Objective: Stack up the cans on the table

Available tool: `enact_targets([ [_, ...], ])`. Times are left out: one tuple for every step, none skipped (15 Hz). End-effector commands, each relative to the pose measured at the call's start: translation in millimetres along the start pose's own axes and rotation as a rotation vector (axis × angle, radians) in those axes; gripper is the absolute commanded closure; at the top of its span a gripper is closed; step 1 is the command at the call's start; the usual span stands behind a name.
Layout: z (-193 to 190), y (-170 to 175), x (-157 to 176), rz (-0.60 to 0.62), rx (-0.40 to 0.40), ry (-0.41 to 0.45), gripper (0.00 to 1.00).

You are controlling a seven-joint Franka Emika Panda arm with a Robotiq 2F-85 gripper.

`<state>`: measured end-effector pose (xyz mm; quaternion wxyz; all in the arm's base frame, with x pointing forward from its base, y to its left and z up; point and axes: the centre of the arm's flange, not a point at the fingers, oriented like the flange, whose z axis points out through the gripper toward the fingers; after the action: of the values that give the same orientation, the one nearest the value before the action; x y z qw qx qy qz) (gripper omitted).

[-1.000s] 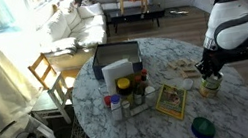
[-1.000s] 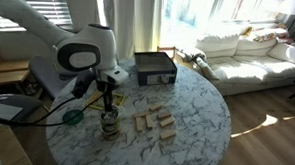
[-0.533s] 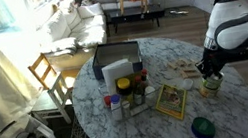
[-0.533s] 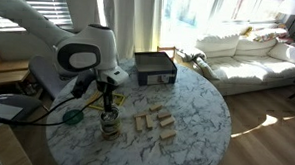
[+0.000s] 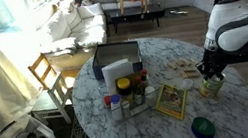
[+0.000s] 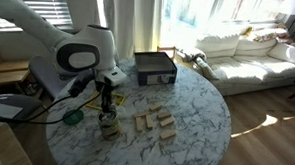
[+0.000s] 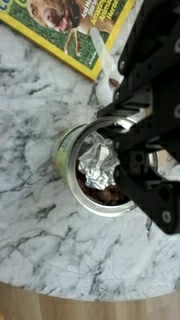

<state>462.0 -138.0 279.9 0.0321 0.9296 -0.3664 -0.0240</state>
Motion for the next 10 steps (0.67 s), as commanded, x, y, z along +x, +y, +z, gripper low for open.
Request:
enact_targets([
  [-2.8,1.8,-12.7,0.009,0.001,-0.001,0.97],
  [-2.2,2.1,-12.8,0.009,-0.002,-0.001,0.97],
  [-1.8,2.4,-12.9,0.008,0.000,-0.001,0.97],
  [-0.5,2.9,-12.6,0.007,-0.001,0.003,0.97],
  [0.1,3.1,-12.3,0.005,0.005,0.006,0.97],
  [0.2,2.8,-11.8,0.004,0.006,0.011,0.97],
  [-1.2,2.9,-11.1,0.004,0.006,0.014,0.62],
  [-6.0,3.4,-10.6,0.002,0.013,0.017,0.62],
  [-15.3,4.3,-9.8,0.000,0.021,0.028,0.54],
  [-23.2,5.0,-9.9,-0.003,0.028,0.037,0.48],
])
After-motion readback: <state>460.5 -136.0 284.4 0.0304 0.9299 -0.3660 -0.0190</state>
